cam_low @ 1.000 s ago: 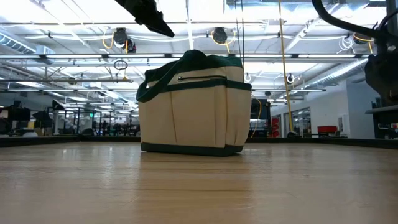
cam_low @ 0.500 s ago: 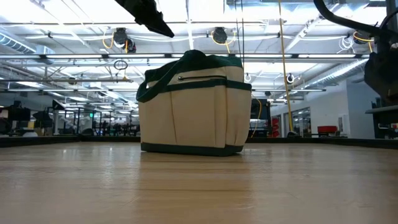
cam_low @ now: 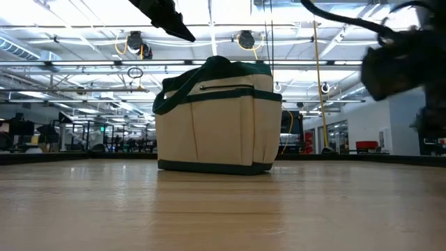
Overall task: Pick & Place Garden tools in Gardening bag
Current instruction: Put the brown trowel into the brown gardening bag
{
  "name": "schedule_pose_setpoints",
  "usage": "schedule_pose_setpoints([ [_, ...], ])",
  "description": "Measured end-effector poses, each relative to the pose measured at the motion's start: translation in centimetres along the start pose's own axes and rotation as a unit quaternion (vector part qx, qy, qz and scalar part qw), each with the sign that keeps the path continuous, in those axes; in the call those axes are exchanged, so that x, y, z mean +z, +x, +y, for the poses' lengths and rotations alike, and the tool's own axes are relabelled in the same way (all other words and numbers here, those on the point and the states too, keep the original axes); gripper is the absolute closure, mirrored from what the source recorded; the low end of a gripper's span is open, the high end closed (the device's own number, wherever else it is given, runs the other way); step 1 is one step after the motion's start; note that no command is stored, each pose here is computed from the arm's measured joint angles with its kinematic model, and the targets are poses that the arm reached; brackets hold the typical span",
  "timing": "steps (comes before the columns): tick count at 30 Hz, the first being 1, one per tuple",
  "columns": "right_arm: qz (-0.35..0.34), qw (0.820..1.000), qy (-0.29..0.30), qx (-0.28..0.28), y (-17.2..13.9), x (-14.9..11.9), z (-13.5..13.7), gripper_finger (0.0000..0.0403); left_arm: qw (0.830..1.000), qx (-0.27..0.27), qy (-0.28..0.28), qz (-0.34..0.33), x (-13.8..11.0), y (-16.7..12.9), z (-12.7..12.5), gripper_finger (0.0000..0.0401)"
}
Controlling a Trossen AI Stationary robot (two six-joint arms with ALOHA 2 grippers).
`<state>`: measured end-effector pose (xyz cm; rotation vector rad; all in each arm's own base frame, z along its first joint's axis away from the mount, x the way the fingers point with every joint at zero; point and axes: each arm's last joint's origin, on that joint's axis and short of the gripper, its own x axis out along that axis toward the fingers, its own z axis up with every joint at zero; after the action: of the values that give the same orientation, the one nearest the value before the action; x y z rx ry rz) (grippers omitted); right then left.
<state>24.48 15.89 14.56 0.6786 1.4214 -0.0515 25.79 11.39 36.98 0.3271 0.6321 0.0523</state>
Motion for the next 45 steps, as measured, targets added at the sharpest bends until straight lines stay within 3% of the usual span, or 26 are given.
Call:
schedule_pose_setpoints([
  [12, -0.18, 0.98, -0.08, -0.018, -5.8, 3.9, -1.8, 0.0331, 1.0, -0.011, -0.007, 0.02, -0.4, 0.0, -0.2, 0.0174],
  [20, -0.22, 0.971, -0.091, -0.02, -7.8, 5.7, -3.3, 0.0339, 0.997, -0.038, -0.024, 0.065, -1.3, -0.1, -0.8, 0.0174],
  [29, -0.3, 0.95, -0.087, -0.008, -9.0, 8.0, -3.9, 0.0338, 0.995, -0.039, -0.051, 0.072, -1.4, -0.1, -0.9, 0.0174],
  [39, -0.347, 0.934, -0.085, 0.023, -11.7, 7.6, -3.7, 0.0338, 0.991, 0.026, -0.07, 0.108, -1.6, -0.2, -0.5, 0.0174],
  [42, -0.378, 0.922, -0.087, 0.023, -13.1, 7.1, -3.7, 0.0339, 0.991, 0.032, -0.073, 0.11, -1.6, -0.2, -0.5, 0.0174],
  [45, -0.428, 0.897, -0.107, 0.006, -14.6, 6.9, -3.5, 0.0338, 0.991, 0.032, -0.073, 0.11, -1.6, -0.2, -0.5, 0.0174],
])
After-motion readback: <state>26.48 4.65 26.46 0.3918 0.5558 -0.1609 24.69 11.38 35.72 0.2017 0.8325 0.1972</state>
